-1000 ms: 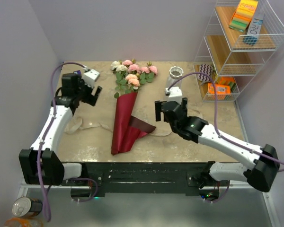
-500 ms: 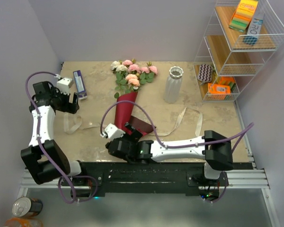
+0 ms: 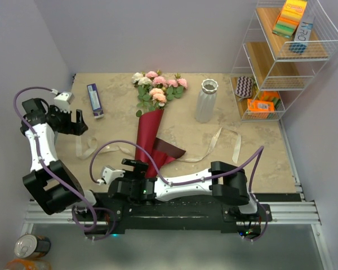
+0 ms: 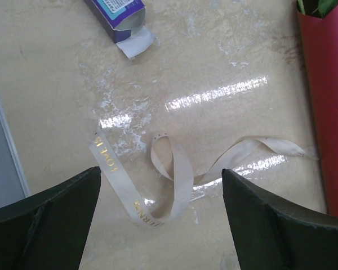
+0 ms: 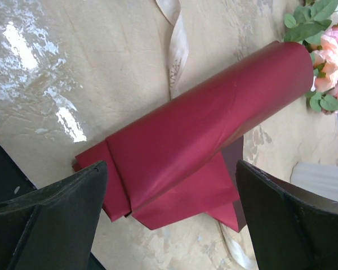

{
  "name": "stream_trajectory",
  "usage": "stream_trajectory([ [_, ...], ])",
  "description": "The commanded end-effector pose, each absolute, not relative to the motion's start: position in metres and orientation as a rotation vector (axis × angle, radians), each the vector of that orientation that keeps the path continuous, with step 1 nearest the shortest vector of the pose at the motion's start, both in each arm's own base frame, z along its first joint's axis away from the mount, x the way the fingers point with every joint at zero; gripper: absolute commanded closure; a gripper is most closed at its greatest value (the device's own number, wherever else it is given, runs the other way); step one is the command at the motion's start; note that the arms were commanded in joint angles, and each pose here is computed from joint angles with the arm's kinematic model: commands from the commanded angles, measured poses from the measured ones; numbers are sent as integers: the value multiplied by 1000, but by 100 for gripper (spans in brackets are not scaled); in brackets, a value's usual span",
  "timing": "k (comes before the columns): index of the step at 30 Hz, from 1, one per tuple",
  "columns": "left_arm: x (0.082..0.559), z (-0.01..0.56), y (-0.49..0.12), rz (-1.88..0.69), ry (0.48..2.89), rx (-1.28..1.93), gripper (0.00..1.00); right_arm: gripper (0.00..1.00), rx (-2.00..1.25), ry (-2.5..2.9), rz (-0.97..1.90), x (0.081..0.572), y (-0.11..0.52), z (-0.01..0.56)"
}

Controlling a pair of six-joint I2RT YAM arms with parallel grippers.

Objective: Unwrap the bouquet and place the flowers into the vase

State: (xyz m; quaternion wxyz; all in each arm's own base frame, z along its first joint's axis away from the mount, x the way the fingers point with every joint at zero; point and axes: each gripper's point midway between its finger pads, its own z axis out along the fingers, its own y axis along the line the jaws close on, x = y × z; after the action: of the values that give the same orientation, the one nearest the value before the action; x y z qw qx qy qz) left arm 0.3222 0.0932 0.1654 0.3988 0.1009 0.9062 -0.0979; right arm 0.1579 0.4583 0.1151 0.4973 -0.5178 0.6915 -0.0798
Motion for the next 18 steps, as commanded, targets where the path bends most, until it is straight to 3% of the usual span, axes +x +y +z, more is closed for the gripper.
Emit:
stream_trajectory([
  [1,326,186,100,-292,2235,283,7,2,-1285,1646,-220,161,468,124],
  [18,325,190,121,-251,2213,255,7,2,-1372,1702,-342,170,434,81],
])
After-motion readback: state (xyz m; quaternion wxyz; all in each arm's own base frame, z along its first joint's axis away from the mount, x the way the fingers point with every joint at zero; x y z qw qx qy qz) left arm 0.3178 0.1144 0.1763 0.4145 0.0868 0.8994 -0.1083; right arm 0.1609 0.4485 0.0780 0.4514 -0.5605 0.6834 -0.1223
